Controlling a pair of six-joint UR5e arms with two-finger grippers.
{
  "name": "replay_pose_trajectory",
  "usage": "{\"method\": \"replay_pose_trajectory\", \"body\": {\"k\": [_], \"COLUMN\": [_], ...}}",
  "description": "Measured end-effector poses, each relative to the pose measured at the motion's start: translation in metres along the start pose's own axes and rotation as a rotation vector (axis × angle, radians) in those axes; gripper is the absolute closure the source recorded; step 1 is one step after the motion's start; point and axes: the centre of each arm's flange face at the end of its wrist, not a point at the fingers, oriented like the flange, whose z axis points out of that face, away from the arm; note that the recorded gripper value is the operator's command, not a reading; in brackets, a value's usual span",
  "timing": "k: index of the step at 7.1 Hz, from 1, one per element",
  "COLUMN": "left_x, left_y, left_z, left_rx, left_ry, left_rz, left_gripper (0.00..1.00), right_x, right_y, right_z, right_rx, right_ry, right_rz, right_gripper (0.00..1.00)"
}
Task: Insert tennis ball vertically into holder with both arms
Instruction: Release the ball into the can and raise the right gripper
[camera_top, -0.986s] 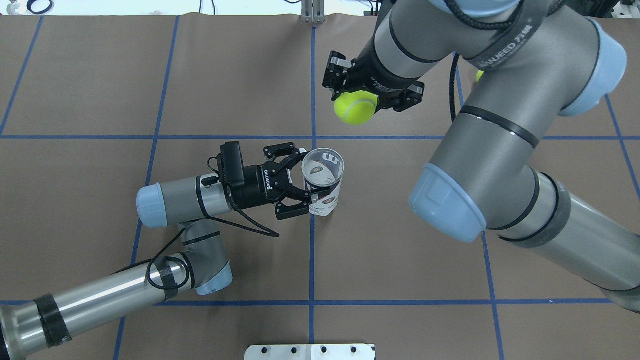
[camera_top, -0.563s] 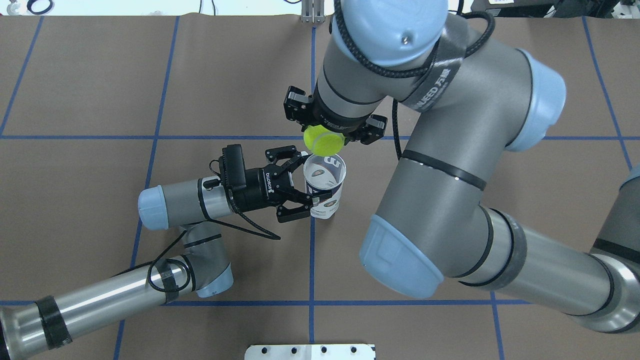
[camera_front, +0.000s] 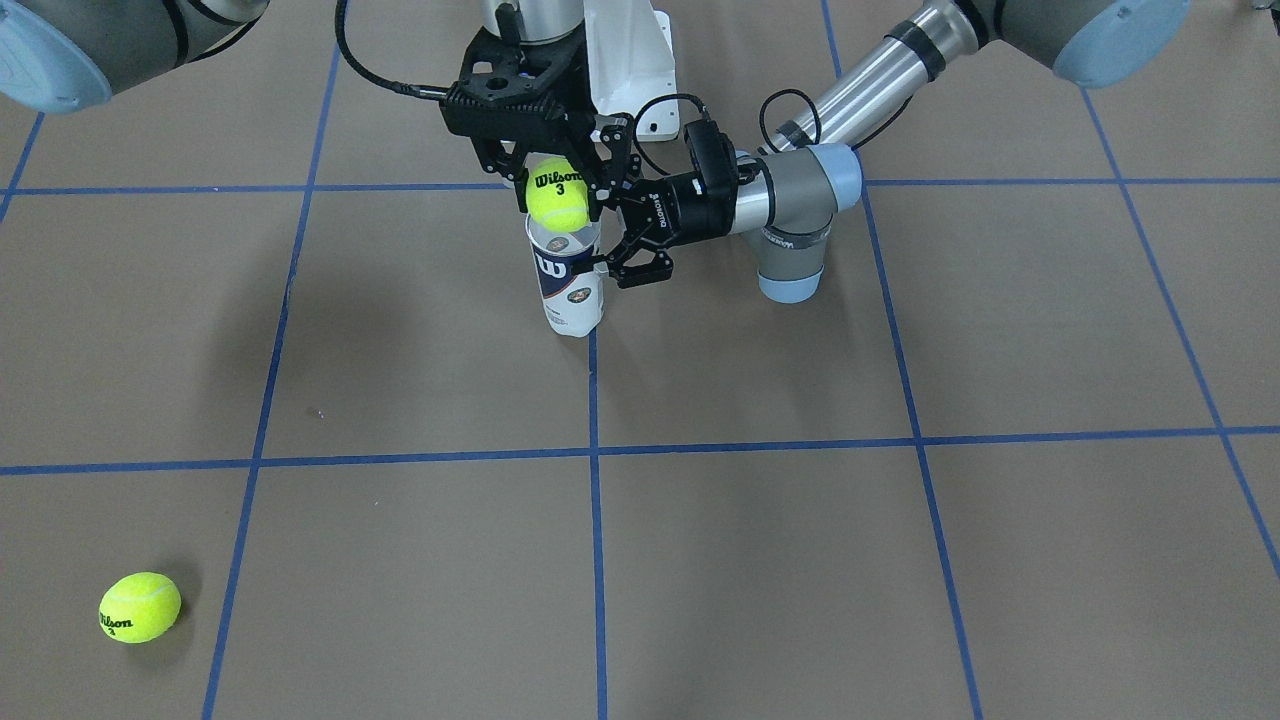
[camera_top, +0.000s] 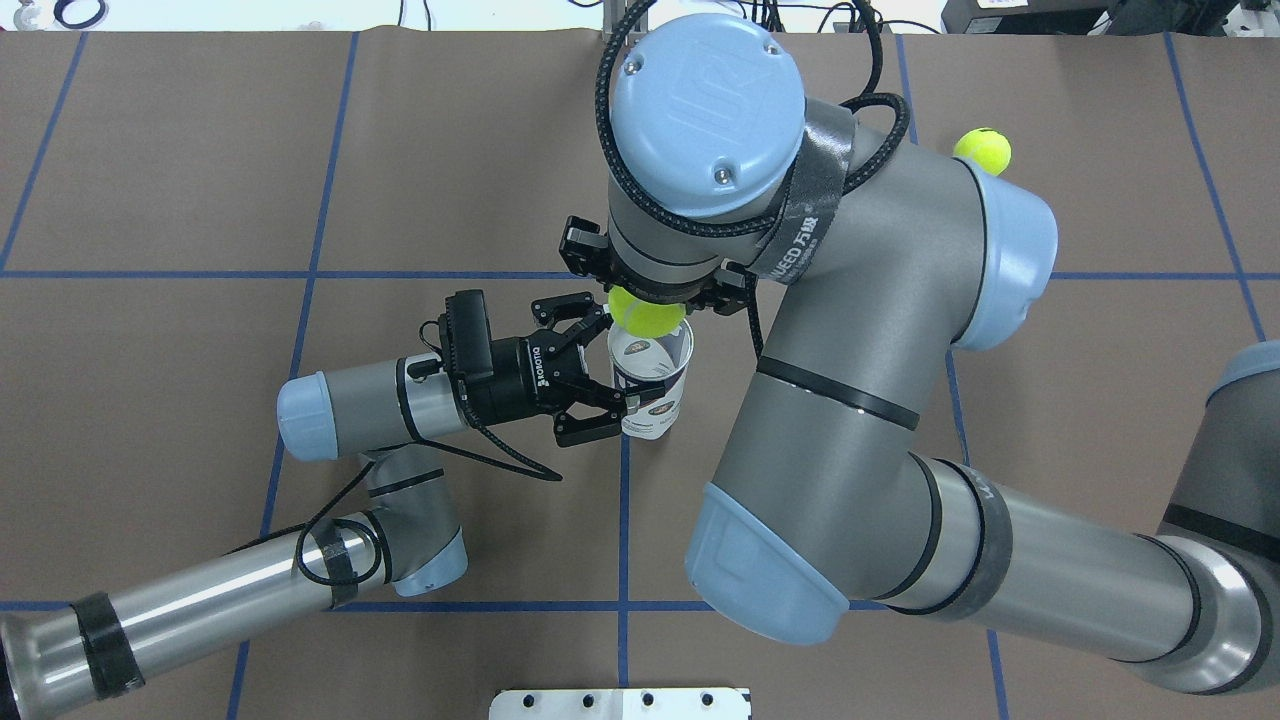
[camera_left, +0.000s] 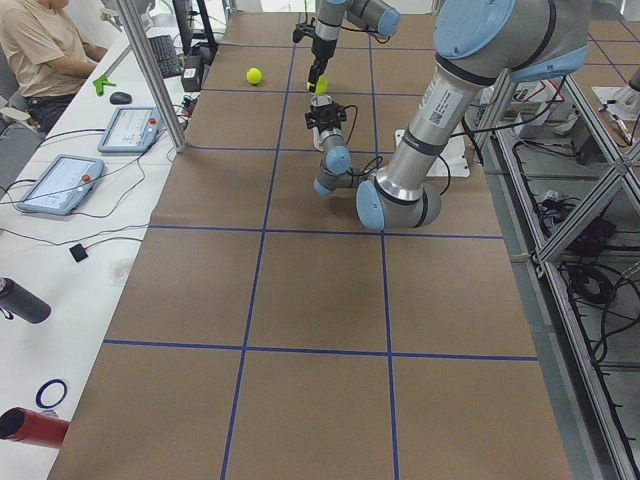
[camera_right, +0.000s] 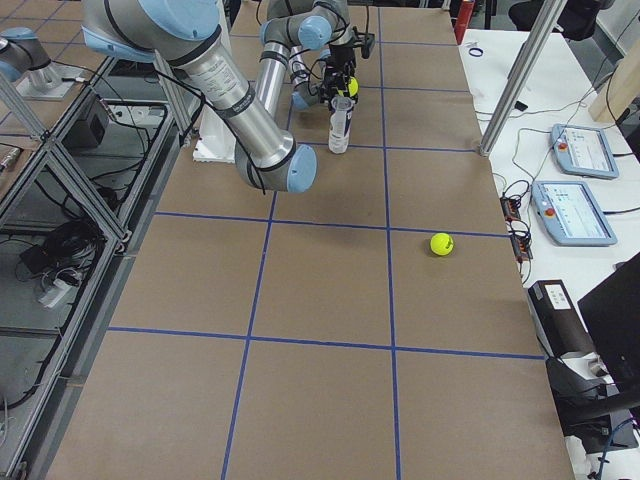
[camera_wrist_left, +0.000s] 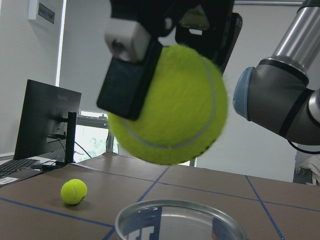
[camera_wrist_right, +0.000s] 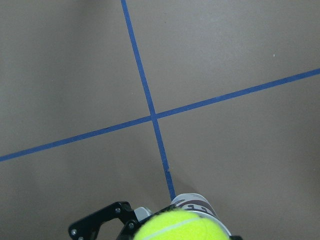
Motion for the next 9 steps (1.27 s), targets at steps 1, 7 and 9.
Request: {"method": "replay_pose_trajectory", "body": {"k": [1, 7, 9], "left_x": [0.000, 0.000, 0.000], "left_y": [0.000, 0.000, 0.000], "left_z": [0.000, 0.000, 0.000], "left_rx": [0.000, 0.000, 0.001], "left_ry": [0.000, 0.000, 0.001], "left_rz": [0.000, 0.001, 0.001], "left_gripper": [0.18, 0.18, 0.18], "right_x": [-0.001, -0.001, 0.014], "right_y": [0.004, 0.013, -0.024], "right_z": [0.002, 0.002, -0.012], "right_rx": [0.001, 0.002, 0.020], "right_ry": [0.003, 0.000, -0.007], "right_rz": [-0.005, -0.034, -0.075], "right_gripper": [0.13, 0.01, 0.01]}}
